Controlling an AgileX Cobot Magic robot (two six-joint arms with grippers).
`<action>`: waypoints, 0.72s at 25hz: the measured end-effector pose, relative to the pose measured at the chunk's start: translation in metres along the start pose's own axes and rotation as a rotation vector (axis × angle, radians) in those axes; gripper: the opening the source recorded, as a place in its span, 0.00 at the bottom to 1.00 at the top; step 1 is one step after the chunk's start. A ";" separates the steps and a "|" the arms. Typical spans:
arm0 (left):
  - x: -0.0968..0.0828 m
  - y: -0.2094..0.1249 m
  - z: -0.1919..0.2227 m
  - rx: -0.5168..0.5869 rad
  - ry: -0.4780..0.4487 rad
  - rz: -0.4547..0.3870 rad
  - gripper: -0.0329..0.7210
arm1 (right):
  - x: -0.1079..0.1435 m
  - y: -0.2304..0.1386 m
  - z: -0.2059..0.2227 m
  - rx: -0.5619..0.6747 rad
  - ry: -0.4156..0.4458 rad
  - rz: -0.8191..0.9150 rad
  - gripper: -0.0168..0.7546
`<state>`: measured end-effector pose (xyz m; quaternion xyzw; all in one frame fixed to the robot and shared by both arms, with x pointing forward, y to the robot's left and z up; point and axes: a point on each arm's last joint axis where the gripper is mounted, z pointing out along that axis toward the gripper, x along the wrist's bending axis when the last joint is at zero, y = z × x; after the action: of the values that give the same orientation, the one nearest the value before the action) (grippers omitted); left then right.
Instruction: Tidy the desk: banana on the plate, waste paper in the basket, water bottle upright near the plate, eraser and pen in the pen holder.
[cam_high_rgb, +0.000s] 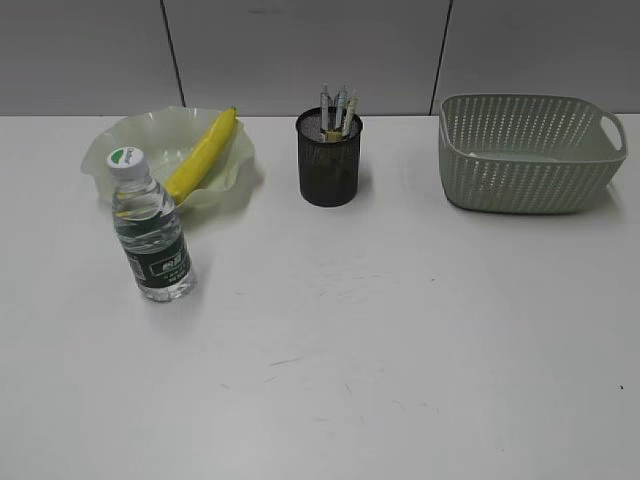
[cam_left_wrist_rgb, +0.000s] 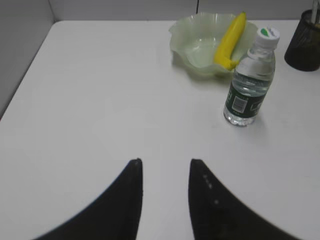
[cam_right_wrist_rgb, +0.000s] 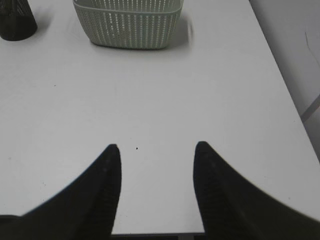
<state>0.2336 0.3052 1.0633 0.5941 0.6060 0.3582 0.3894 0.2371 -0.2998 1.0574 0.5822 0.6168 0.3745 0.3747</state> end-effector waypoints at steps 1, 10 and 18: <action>0.000 -0.001 -0.003 -0.019 0.000 -0.002 0.36 | 0.000 -0.001 -0.002 -0.011 -0.008 0.004 0.52; 0.000 -0.002 -0.004 -0.031 0.000 -0.004 0.36 | 0.001 -0.002 -0.004 -0.024 -0.007 0.010 0.52; 0.000 -0.002 -0.004 -0.031 0.000 -0.004 0.36 | 0.001 -0.002 -0.004 -0.024 -0.007 0.010 0.52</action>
<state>0.2289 0.3054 1.0633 0.5868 0.6015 0.3667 0.3992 0.2328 -0.2993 1.0571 0.5819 0.6081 0.3817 0.3820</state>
